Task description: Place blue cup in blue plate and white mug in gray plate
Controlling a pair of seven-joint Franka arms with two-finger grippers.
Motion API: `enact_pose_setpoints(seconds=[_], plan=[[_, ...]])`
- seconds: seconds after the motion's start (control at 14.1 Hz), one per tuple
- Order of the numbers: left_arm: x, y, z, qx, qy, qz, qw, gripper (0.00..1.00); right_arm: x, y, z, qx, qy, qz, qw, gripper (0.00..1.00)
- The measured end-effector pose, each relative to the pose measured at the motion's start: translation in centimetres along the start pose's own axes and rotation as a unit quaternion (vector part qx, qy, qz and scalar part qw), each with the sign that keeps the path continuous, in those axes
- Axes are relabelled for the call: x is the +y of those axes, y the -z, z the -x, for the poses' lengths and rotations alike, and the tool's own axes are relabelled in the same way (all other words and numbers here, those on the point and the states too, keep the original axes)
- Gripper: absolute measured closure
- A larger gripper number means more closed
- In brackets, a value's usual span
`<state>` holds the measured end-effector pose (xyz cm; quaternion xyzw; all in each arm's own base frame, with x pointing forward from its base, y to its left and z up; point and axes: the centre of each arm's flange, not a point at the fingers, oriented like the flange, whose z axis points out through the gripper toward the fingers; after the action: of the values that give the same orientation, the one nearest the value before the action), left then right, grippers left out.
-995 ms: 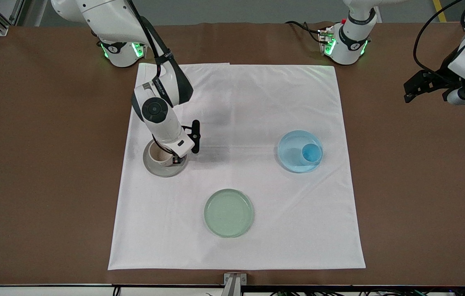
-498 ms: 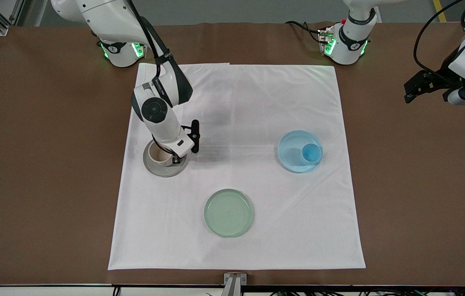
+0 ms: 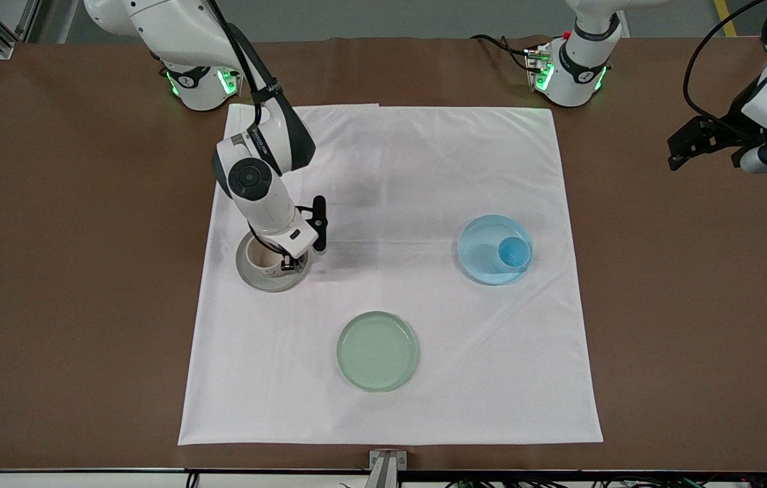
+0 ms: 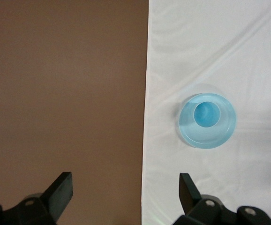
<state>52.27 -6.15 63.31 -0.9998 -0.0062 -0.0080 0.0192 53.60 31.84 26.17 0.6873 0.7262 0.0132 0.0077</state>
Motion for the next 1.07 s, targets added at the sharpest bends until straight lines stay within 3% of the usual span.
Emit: enact_pose_setpoints(seconds=[0.14,0.21,0.5,0.85,1.0,1.07], plan=[[-0.2,0.0,0.0,0.0,0.002,0.0,1.0,0.0,0.9,2.6,0.5,-0.004,-0.007,-0.017,1.0,0.03],[-0.3,0.0,0.0,0.0,0.002,0.0,1.0,0.0,1.8,4.9,1.1,-0.006,-0.014,-0.028,0.999,0.0],[-0.3,0.0,-0.1,0.001,0.003,0.0,1.0,0.0,5.7,16.2,5.7,-0.013,-0.057,-0.049,0.997,0.0],[-0.3,0.0,0.0,0.001,0.003,0.0,1.0,0.0,8.1,24.1,13.3,-0.025,-0.144,-0.033,0.989,0.0],[-0.3,0.1,0.0,0.001,0.003,0.0,1.0,0.0,8.1,26.2,14.7,-0.03,-0.208,-0.012,0.978,0.0],[-0.3,0.1,0.0,0.002,0.003,0.0,1.0,0.0,8.0,27.4,15.5,-0.028,-0.259,-0.002,0.966,0.0]])
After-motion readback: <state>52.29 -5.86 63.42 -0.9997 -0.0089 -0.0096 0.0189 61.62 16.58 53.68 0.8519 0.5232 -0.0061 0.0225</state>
